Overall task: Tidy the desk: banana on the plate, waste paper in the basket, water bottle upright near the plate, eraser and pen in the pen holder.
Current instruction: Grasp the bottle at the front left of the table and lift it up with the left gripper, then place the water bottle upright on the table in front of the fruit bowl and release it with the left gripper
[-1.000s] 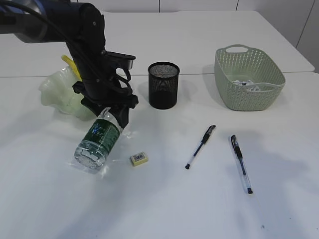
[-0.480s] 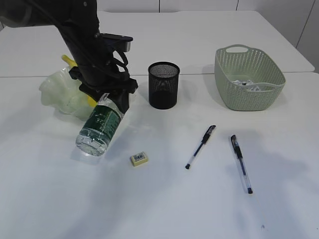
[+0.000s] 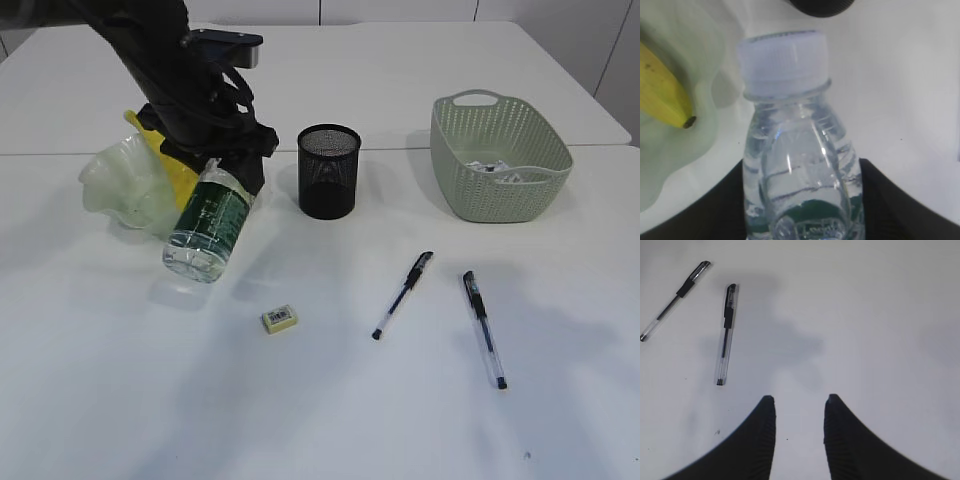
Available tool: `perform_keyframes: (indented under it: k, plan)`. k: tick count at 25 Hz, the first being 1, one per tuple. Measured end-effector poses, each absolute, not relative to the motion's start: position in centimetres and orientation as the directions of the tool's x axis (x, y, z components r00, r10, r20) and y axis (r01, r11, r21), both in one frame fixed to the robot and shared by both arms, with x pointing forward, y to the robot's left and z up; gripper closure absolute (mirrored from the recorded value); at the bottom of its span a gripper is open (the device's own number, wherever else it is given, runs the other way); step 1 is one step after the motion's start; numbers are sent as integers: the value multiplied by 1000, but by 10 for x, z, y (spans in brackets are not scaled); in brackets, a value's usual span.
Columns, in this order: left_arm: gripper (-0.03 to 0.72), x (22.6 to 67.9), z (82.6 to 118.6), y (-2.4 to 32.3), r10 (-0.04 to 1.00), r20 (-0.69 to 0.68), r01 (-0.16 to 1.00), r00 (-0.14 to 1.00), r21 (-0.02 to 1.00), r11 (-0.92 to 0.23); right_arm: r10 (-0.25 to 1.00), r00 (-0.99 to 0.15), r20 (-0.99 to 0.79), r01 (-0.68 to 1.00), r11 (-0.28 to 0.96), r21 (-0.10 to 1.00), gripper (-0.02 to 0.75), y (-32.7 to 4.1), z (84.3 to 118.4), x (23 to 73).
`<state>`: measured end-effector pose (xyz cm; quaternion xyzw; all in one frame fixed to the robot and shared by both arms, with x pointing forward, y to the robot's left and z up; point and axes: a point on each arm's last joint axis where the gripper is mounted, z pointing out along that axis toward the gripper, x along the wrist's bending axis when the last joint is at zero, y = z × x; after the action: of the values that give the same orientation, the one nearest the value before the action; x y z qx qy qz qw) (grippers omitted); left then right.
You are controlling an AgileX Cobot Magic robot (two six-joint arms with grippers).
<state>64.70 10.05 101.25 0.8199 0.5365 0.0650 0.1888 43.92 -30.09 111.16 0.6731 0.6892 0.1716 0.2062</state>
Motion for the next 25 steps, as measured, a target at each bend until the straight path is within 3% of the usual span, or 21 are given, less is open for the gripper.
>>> perform_keyframes:
  k: [25]
  plan:
    - [272, 658, 1017, 97, 907, -93, 791, 410, 532, -303, 999, -9, -53, 858, 35, 513, 486, -301, 1112, 439]
